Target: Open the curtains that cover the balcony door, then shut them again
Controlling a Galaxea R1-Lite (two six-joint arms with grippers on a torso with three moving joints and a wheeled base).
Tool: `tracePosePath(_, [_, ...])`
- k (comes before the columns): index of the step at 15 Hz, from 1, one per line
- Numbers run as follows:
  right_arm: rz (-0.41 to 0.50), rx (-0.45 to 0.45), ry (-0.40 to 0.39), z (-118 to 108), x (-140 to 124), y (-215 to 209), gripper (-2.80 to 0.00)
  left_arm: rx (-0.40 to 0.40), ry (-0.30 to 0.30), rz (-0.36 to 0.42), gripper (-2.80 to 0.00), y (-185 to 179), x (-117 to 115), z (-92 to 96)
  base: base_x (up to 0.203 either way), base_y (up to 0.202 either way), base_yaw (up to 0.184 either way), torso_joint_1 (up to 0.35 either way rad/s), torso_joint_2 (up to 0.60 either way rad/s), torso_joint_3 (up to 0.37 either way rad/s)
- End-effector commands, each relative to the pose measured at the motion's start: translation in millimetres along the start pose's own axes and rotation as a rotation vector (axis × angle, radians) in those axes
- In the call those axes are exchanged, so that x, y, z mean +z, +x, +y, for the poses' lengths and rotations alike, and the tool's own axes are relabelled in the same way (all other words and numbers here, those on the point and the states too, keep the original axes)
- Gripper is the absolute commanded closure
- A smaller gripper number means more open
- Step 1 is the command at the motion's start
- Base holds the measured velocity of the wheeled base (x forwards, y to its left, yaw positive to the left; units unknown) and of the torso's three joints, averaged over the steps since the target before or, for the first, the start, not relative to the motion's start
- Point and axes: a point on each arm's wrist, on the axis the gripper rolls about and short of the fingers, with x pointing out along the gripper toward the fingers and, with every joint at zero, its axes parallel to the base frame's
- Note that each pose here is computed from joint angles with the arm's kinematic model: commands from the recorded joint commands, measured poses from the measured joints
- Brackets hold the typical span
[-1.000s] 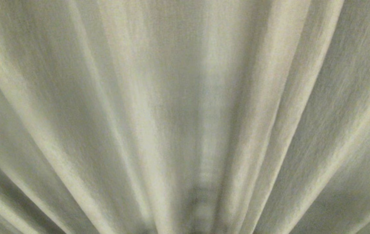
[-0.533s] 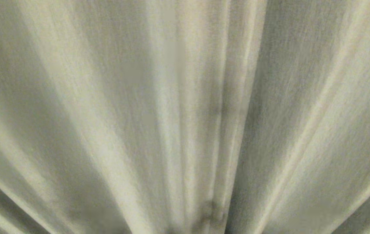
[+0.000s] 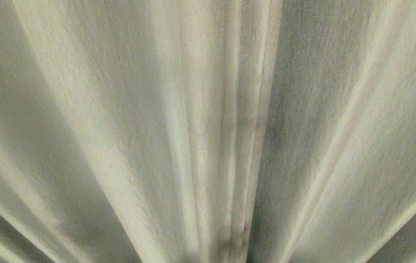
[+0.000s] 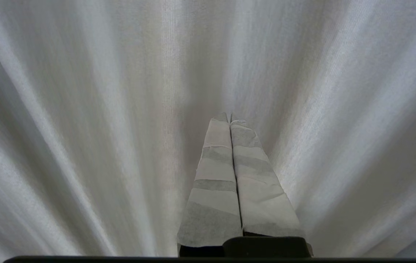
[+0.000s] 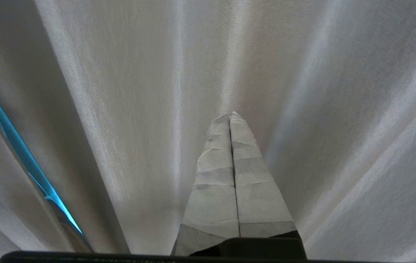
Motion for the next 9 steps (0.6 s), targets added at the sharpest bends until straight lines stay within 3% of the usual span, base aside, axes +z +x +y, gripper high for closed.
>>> tracePosePath(1, [0.0, 0.0, -0.001, 0.0, 0.0, 0.0, 0.0, 0.0, -0.001, 0.0, 0.0, -0.1, -0.1, 0.0, 0.0, 0.0, 0.0, 0.0, 0.0, 0.0])
tracePosePath(9, [0.0, 0.0, -0.001, 0.0, 0.0, 0.0, 0.0, 0.0, -0.001, 0.0, 0.0, -0.1, -0.1, 0.0, 0.0, 0.0, 0.0, 0.0, 0.0, 0.0])
